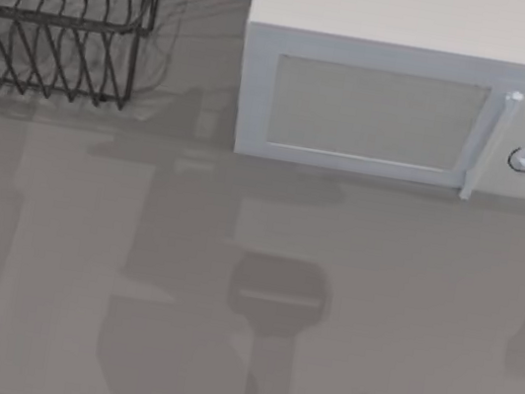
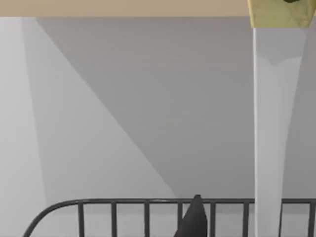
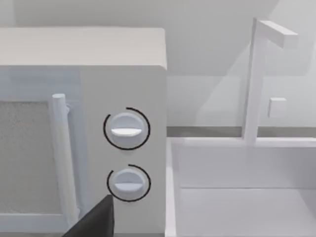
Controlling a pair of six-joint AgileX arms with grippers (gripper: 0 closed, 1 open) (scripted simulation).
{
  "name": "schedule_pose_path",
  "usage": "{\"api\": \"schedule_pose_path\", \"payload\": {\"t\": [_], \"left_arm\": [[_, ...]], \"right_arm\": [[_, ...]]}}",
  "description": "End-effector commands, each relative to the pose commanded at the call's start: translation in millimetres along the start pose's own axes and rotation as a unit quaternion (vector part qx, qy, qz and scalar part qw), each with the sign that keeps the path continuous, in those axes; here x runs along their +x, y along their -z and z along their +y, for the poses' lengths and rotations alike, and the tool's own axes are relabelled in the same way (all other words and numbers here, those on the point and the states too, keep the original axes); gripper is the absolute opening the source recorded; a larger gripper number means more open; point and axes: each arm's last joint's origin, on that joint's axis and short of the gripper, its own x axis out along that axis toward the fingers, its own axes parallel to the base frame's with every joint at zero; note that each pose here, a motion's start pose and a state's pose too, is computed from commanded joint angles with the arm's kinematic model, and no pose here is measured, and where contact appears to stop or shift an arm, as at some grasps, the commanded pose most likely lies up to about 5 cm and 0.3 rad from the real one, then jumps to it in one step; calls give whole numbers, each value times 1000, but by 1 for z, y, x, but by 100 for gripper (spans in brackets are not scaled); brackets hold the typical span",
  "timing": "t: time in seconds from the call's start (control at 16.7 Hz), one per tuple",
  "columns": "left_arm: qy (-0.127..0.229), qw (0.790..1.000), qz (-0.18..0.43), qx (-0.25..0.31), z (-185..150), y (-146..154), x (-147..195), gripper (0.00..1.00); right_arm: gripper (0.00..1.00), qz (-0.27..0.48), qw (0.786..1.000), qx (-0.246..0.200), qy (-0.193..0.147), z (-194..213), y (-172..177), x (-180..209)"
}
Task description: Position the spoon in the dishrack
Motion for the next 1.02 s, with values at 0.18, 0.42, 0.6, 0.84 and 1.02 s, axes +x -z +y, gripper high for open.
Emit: {"api": "schedule_pose_path", "payload": {"t": [0.18,0.42,0.6,0.84,1.02], "left_arm": [[0,1000,0,0,0,0,0,38],[0,1000,0,0,0,0,0,68],[0,1000,0,0,0,0,0,90],[0,1000,0,0,0,0,0,100],[0,1000,0,0,0,0,0,100]], "right_arm": [[100,0,1000,0,0,0,0,0],[100,0,1000,0,0,0,0,0],[100,0,1000,0,0,0,0,0],[100,0,1000,0,0,0,0,0],[100,0,1000,0,0,0,0,0]]}}
